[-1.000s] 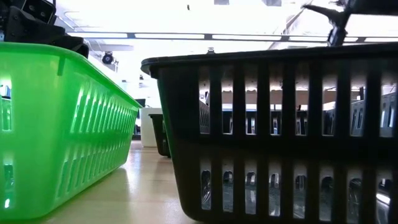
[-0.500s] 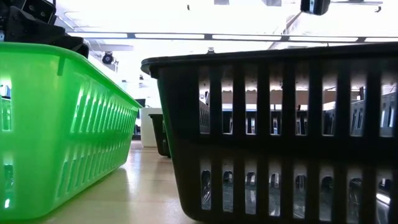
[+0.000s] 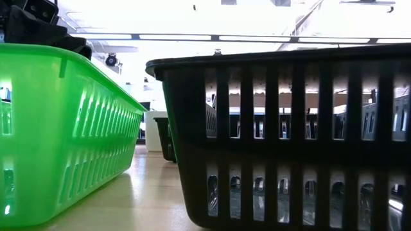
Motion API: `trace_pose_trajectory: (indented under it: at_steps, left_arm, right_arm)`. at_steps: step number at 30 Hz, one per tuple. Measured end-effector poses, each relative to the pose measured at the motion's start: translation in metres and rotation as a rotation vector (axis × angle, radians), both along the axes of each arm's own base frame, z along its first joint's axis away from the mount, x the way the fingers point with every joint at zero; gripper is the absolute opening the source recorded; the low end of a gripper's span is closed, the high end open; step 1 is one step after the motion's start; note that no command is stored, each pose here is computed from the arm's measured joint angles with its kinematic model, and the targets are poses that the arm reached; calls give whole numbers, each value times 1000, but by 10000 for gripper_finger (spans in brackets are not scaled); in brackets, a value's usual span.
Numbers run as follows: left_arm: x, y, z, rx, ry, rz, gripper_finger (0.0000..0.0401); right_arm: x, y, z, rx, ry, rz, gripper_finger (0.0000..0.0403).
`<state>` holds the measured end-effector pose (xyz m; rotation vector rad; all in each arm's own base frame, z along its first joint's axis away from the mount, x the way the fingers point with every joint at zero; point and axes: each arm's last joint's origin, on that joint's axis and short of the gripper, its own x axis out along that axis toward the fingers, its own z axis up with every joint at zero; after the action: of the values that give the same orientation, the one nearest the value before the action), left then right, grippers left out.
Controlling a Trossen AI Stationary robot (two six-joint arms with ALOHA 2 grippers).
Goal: Stack baskets on shelf by color
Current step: Put the bottom black bin on the shelf
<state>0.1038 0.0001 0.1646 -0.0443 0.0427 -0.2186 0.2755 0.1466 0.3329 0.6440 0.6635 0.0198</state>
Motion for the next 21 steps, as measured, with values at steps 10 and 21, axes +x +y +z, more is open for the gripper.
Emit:
trace_pose_trajectory:
  at_steps: [10,21]
  left_arm:
    - [0,0,0,-204,45,8,133]
    - [0,2,0,-521,97,87,133]
  right_arm:
    - [10,46,-28,-49,71,118,133]
    - [23,87,-62,-192,-12,230,133]
